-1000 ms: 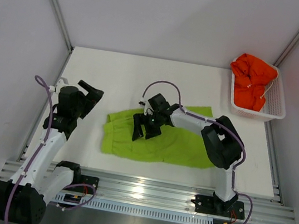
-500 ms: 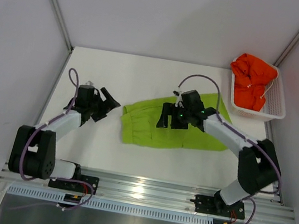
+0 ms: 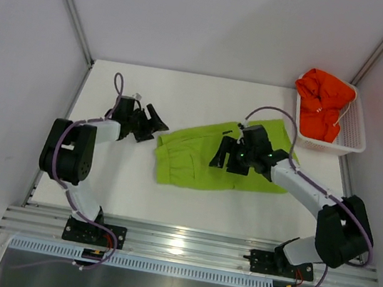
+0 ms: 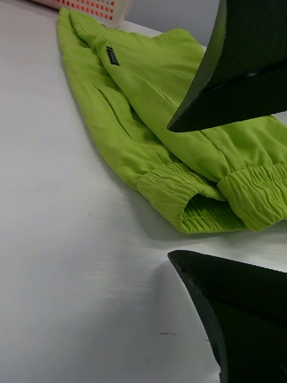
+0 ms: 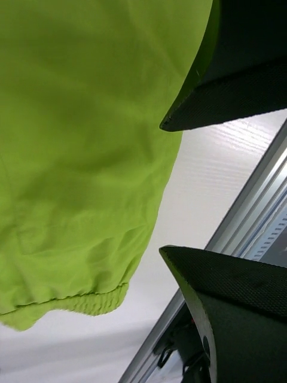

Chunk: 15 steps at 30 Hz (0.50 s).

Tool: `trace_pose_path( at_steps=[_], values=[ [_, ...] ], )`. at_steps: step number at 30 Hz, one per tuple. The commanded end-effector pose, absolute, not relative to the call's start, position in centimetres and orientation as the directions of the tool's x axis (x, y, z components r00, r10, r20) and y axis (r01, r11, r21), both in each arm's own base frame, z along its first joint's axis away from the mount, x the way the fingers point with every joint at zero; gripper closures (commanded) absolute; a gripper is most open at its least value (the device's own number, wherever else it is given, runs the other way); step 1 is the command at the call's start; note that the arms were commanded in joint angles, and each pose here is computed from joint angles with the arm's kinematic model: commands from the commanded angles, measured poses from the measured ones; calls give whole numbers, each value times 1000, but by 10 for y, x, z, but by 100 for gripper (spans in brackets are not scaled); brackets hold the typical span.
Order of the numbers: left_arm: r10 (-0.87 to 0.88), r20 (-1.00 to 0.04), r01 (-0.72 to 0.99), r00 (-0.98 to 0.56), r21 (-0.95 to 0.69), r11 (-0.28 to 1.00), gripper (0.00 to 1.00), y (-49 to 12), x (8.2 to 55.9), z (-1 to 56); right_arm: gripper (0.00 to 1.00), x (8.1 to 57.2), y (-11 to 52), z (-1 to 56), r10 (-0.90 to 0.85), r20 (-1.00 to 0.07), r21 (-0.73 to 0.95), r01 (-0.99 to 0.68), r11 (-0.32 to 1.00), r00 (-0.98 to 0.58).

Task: Fold and stack the shorts
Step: Fold the shorts

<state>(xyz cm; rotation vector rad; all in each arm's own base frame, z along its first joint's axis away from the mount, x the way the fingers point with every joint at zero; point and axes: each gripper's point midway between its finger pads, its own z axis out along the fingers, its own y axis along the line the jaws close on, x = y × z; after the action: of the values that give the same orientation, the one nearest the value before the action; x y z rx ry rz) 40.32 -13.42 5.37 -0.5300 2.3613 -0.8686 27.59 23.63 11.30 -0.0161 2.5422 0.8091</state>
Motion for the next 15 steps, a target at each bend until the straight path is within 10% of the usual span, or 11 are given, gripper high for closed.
trace_pose_path(
  at_steps=[1,7,15],
  values=[
    [-474,-404,-61,-783,-707,704,19,-146,410,63,20,279,288,131,49,-512,530,-270,804,-857],
    [-443,-373,-41,-815,-725,687,21,-154,407,51,0,291,340,135,-87,-598,425,-407,808,-797],
    [-420,-323,-42,-848,-749,661,32,-161,408,39,0,282,403,117,-402,-648,130,-614,778,-647]
  ],
)
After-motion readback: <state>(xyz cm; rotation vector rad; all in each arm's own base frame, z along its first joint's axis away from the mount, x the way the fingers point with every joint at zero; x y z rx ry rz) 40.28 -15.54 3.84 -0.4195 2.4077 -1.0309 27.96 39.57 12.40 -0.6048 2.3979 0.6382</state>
